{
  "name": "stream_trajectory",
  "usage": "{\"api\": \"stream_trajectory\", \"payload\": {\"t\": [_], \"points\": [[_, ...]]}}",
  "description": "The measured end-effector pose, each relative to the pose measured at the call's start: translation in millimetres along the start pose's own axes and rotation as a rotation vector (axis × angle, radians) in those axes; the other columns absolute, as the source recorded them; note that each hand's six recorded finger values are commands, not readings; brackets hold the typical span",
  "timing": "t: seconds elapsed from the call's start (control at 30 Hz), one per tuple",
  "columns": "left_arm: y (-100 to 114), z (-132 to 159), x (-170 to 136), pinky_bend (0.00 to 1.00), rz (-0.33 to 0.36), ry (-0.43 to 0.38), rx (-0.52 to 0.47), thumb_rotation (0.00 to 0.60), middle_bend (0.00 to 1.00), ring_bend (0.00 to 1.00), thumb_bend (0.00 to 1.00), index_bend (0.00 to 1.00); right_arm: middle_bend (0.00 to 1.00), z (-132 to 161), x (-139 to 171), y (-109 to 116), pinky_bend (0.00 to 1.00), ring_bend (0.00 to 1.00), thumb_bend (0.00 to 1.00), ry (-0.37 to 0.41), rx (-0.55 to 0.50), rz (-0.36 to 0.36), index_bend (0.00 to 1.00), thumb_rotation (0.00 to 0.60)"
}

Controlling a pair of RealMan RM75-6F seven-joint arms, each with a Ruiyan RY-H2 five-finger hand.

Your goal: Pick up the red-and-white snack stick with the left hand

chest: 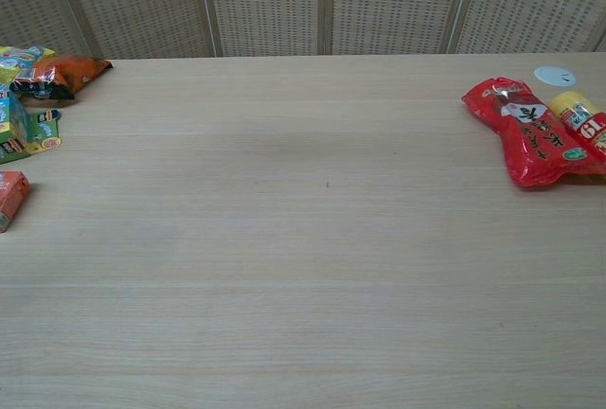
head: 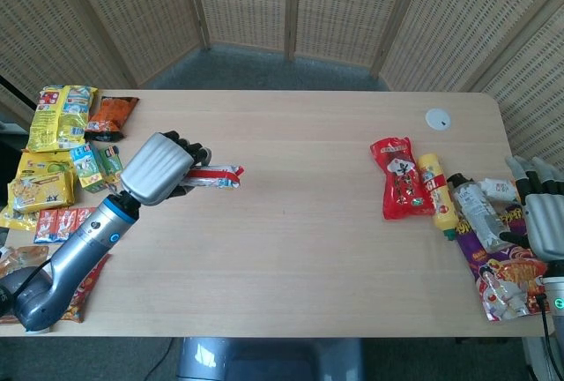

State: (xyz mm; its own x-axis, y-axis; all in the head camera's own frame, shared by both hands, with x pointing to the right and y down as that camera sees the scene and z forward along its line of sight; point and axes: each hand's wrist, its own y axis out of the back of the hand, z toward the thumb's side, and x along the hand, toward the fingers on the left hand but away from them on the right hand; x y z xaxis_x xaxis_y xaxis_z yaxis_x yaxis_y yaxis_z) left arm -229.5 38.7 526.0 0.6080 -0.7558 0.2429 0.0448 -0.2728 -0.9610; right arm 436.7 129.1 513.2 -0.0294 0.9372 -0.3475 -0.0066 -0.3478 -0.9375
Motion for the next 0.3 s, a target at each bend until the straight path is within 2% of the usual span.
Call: {"api": "stream_trajectory", "payload": {"t": [0.3], "points": [[-2.0,-3.0,-4.6,0.59,0.0,0.019,-0.002,0.6,0.72,0.83,0.43,0.78,0.0,3.2,-1.6,-5.0,0.0,0.0,0.28,0.019,-0.017,0.001,0.0,0.518]]}}
